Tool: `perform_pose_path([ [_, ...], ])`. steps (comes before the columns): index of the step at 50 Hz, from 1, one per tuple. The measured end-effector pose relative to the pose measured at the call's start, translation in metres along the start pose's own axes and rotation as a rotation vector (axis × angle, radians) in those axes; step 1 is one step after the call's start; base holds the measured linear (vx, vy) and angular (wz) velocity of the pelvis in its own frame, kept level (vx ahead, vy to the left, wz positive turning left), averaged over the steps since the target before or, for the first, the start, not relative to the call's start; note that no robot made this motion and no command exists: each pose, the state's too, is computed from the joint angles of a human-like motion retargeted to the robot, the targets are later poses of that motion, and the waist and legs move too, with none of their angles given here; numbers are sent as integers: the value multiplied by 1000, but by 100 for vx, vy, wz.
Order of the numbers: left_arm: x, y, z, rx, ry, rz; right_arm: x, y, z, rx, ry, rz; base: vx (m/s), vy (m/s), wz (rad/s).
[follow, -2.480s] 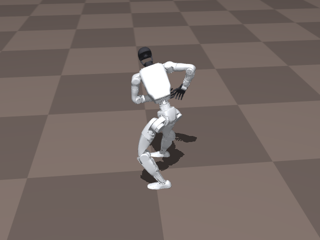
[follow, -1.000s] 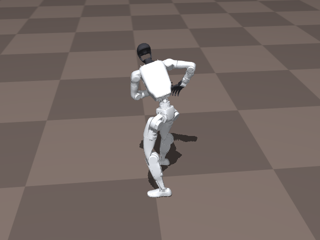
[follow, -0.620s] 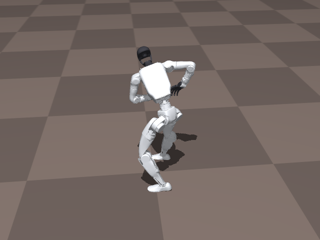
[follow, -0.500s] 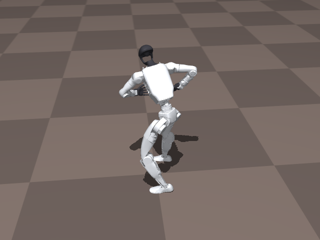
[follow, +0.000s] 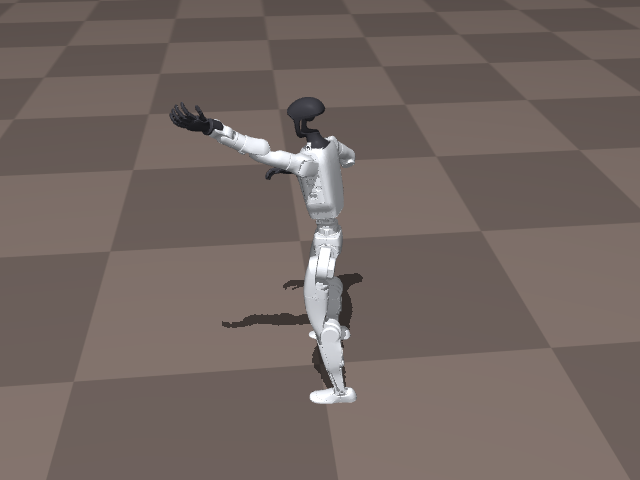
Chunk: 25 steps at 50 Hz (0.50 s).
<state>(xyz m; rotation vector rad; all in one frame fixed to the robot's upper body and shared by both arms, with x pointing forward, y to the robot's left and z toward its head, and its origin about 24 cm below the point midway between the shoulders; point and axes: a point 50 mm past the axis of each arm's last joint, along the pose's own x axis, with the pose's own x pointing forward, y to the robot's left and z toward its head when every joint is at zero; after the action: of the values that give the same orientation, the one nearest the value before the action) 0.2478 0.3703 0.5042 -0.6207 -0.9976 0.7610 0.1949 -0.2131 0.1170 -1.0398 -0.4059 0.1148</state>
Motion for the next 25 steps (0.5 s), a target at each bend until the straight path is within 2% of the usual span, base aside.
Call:
perform_pose_path([
  [9, -20, -14, -47, 53, 59, -129, 7, -2, 1, 14, -13, -19, 0, -3, 58],
  [15, -38, -29, -71, -39, 124, -249, 6, 5, 0, 4, -7, 23, -3, -2, 6],
  [20, -59, -54, -77, -92, 142, -407, 0, 8, -5, -8, 22, 37, -5, -7, -25],
  [25, -98, -81, -96, 72, 115, -675, -9, 9, -11, 7, 70, 44, -3, -9, -61],
])
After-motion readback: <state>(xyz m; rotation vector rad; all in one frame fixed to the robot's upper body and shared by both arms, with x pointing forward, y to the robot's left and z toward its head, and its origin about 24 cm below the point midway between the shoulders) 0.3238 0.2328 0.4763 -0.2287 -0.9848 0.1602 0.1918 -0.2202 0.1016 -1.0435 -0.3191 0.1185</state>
